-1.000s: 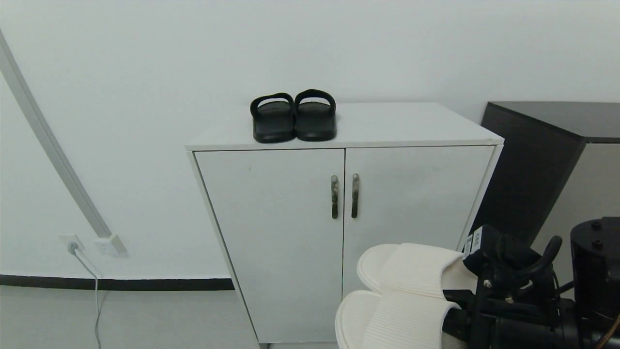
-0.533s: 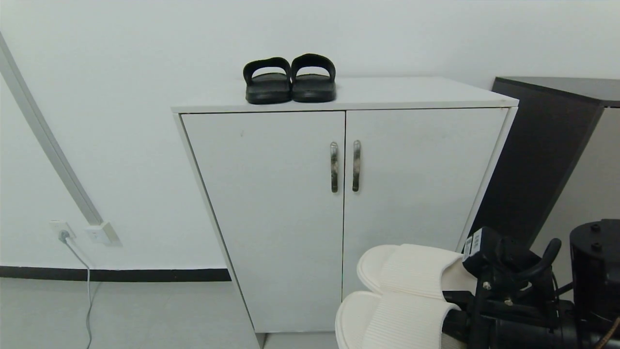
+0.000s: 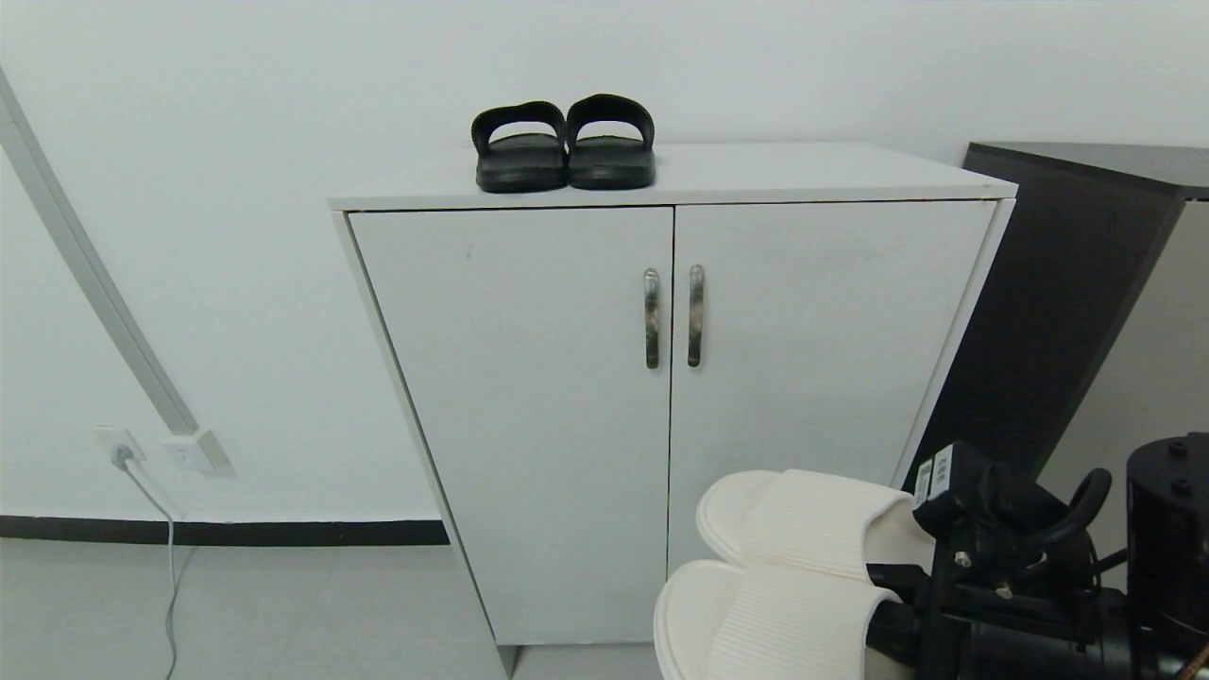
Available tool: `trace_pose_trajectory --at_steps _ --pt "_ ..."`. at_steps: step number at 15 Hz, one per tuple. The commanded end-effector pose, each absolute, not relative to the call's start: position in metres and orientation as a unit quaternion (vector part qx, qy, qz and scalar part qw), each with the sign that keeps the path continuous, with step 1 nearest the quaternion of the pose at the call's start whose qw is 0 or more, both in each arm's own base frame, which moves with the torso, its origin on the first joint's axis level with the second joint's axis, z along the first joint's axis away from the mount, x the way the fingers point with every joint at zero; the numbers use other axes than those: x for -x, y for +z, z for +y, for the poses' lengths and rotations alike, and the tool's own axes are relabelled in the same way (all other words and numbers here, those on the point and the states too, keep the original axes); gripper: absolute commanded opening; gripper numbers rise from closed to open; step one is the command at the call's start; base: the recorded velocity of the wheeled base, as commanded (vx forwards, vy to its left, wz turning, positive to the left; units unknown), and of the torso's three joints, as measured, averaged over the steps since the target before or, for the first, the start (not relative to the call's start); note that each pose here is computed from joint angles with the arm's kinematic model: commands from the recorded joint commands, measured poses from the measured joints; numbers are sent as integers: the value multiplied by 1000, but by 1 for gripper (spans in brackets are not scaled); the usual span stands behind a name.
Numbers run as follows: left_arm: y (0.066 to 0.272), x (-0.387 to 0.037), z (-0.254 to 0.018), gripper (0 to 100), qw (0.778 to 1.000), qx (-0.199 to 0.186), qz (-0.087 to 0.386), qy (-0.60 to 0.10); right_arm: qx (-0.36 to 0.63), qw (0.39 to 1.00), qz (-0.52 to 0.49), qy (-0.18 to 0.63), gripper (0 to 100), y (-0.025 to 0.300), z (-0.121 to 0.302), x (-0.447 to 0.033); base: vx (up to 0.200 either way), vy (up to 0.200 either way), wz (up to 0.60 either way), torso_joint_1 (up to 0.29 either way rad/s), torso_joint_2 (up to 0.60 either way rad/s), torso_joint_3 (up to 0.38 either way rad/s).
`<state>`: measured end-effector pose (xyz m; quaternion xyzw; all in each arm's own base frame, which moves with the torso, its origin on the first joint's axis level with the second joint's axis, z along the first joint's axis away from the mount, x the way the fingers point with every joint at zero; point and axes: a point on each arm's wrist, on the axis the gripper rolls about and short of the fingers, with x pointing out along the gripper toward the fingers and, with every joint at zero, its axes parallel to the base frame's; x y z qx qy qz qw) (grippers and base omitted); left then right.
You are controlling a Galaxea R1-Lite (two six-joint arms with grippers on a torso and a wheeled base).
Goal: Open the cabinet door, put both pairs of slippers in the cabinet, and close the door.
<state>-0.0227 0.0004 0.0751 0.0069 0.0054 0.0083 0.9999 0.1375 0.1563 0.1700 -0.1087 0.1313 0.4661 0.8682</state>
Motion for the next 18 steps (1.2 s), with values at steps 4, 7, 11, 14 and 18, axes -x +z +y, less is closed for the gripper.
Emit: trace_pose_trajectory --at_steps 4,7,11,14,18 --pt "101 24 1 100 999 -25 -8 32 109 867 133 468 0 168 155 -136 0 0 0 0 0 0" --pt "142 1 -2 100 998 4 48 -45 110 866 135 468 0 167 155 -136 0 0 0 -17 105 108" --pt "170 -58 -8 100 981 17 94 -171 111 866 137 468 0 166 155 -136 0 0 0 -1 15 8" --pt "190 -79 -16 100 964 20 79 -255 111 866 138 468 0 165 154 -135 0 0 0 0 0 0" --pt "211 -107 -35 100 941 18 94 -324 111 865 139 468 0 163 156 -137 0 0 0 0 0 0"
